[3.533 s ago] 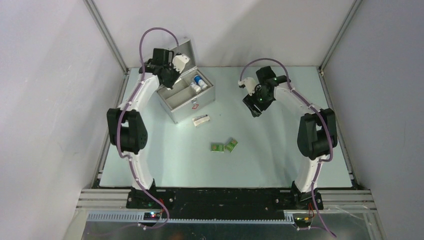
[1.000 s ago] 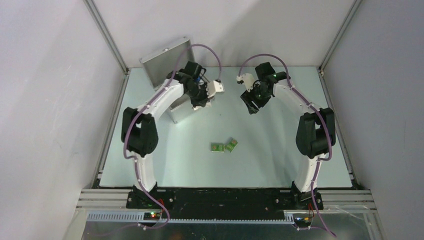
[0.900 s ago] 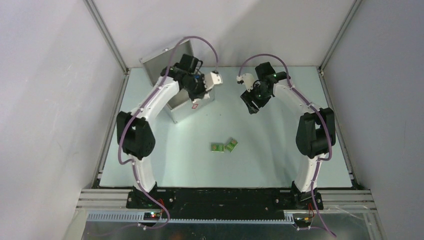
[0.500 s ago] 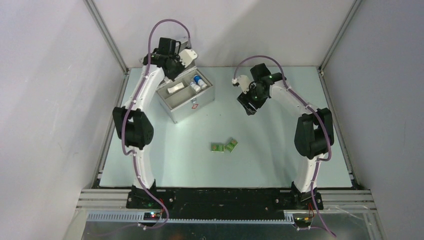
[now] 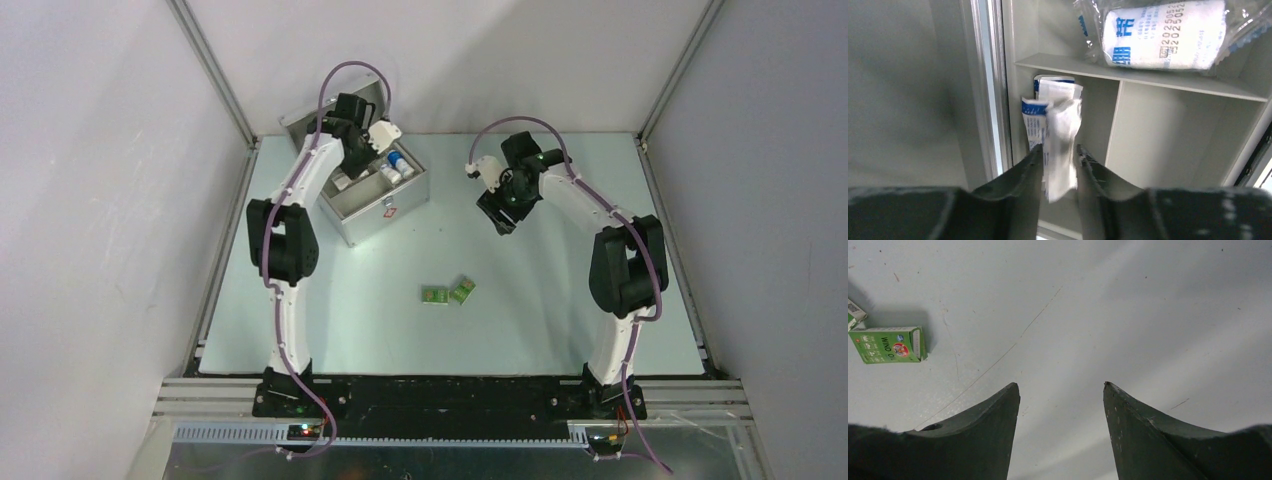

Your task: Organize the medicine kit

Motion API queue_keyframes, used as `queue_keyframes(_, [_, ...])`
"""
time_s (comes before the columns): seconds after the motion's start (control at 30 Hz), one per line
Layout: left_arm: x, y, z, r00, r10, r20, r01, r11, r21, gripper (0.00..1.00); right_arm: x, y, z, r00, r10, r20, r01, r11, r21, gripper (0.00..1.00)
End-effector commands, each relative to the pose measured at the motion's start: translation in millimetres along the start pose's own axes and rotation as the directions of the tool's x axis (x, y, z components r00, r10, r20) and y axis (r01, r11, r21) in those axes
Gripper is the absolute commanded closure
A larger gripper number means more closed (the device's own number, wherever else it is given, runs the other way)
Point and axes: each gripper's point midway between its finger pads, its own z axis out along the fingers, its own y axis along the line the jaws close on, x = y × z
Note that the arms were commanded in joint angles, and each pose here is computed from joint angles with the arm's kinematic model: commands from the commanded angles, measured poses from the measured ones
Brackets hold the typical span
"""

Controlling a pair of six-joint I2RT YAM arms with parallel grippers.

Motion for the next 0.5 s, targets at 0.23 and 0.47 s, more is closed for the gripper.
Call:
queue_keyframes(0.23, [-66.7, 13.4, -82.3, 0.973, -0.034, 0.228, 0.055, 0.995, -0.086, 0.47, -4.7, 0.7, -11.5, 0.999, -0.032, 0.02, 0.031, 0.999, 0.024, 0.33])
queue_keyframes(0.47, [-104.1, -95.1, -124.0, 0.879, 0.047, 0.474, -0.18, 0.954, 0.239, 0.39, -7.0, -15.7, -19.4, 0.999, -0.041, 0.028, 0.039, 0.997, 0.071, 0.34])
